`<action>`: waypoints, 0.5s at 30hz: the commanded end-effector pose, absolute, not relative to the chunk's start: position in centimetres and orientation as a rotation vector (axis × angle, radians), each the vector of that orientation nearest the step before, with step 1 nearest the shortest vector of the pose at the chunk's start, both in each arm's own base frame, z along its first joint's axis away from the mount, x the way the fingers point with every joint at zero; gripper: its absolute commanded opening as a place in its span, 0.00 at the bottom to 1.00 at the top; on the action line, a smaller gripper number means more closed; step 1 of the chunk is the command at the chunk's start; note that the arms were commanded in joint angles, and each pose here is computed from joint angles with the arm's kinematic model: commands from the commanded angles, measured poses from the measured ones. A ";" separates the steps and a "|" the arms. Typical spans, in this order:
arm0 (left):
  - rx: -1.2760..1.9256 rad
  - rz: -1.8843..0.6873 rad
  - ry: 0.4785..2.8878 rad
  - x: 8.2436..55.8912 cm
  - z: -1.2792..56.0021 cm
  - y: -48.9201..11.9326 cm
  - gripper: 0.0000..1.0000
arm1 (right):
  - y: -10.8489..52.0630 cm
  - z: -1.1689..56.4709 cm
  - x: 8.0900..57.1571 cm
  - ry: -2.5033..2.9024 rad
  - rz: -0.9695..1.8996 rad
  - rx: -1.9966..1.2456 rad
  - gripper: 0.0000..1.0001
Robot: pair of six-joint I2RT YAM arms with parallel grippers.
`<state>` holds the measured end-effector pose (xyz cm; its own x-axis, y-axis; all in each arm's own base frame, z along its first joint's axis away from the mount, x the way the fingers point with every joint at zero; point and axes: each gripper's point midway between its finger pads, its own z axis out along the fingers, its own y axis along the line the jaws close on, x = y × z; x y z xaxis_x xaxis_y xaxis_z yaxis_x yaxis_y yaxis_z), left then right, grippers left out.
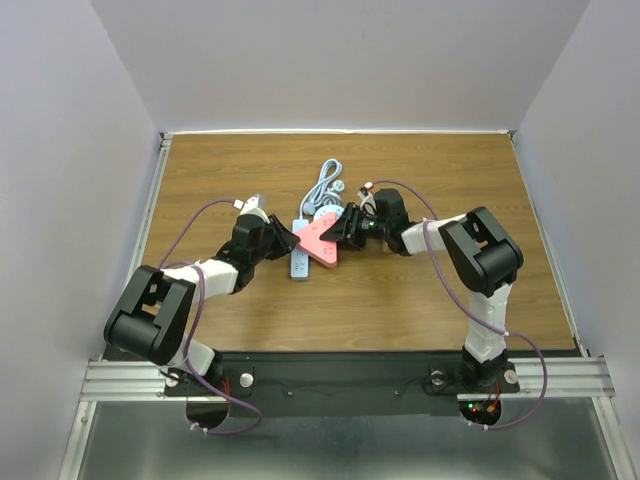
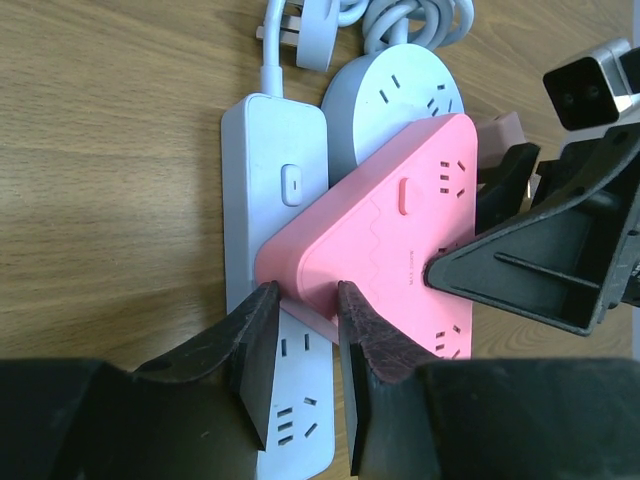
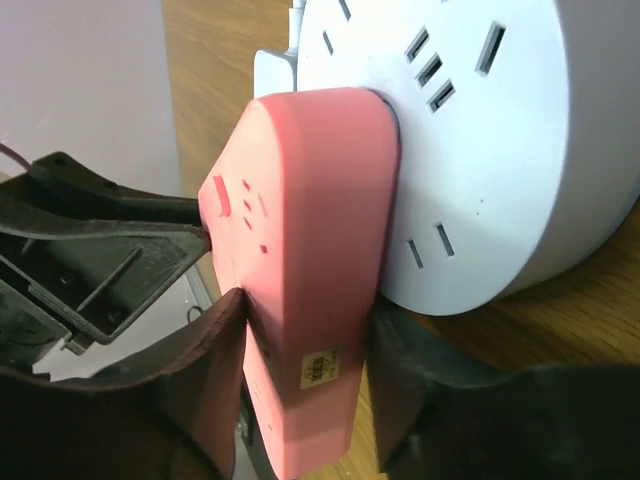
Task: Insert the plug
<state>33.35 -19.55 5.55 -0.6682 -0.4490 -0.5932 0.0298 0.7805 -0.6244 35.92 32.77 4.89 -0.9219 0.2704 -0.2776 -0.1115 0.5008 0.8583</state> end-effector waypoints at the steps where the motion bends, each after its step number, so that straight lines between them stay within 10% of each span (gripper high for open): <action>1: -0.273 -0.619 2.437 29.2 0.0 -18.0 0.34 | 30.0 -0.2 36.8 2.502 1.115 0.236 0.43; 15: -0.249 -0.529 2.135 32.5 14.5 -15.7 0.82 | 35.0 0.8 37.0 2.485 1.200 0.150 0.22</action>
<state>31.87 -16.90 10.02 -0.6510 -0.3750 -0.6599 -0.0037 0.8710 -0.4913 36.73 34.77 5.74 -0.9341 0.2359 -0.2680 -0.1231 0.4918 0.8620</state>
